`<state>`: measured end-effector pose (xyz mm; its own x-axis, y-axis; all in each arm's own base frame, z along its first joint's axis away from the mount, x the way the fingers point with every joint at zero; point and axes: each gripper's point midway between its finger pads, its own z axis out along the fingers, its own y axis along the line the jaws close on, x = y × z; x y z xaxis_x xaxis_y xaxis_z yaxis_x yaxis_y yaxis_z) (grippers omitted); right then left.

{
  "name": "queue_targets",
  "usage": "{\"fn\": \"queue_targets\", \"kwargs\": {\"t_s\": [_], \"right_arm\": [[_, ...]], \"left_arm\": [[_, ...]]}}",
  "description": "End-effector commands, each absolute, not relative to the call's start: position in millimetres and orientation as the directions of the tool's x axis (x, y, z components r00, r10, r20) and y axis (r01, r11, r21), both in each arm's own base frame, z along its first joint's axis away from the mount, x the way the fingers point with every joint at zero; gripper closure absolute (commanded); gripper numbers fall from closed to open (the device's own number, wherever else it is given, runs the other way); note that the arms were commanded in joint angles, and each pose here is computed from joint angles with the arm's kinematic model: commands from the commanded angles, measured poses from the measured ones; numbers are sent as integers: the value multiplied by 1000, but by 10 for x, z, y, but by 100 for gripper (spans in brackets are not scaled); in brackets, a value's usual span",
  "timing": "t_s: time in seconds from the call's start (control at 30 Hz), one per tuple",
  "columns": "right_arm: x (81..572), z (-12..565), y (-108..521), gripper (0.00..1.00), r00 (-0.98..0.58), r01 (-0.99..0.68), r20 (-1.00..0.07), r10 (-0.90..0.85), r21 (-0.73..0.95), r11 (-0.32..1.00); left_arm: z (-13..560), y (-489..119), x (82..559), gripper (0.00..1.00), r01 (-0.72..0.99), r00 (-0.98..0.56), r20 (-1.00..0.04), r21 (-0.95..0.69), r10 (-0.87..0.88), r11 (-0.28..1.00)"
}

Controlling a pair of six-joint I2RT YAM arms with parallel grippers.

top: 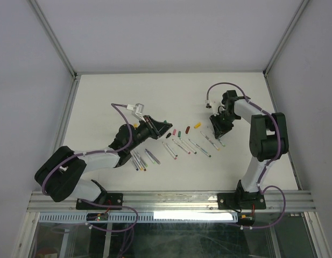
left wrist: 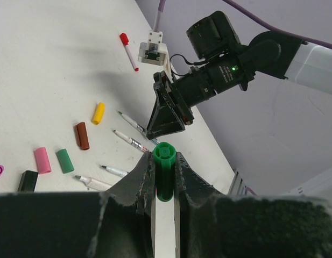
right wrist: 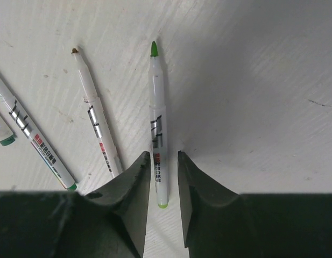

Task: Open the pen caps
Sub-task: Place the pen at the center of the board.

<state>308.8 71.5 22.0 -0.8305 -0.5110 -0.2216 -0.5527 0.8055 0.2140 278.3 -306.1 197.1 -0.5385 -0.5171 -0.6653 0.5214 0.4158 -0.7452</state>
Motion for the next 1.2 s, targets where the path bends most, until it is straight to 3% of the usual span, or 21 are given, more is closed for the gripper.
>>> {"fn": "queue_targets", "kwargs": {"t_s": [0.0,0.53,1.17], "right_arm": [[3097,195,689,70,-828,-558,-204,-523,202,805],[3275,604,763,62,-808,-555,-388,-442,254,792],[3397,702,545,60,-826,-490,-442,-350,257,833]], "left_arm": [[2211,-3174,2854,100,569,-487,-679,-724,-549,391],[1576,-3755,3185,100,369,-581,-659,-737,-478,567],[1305,-4536,3777,100,294,-637,-689,-632,-345,717]]}}
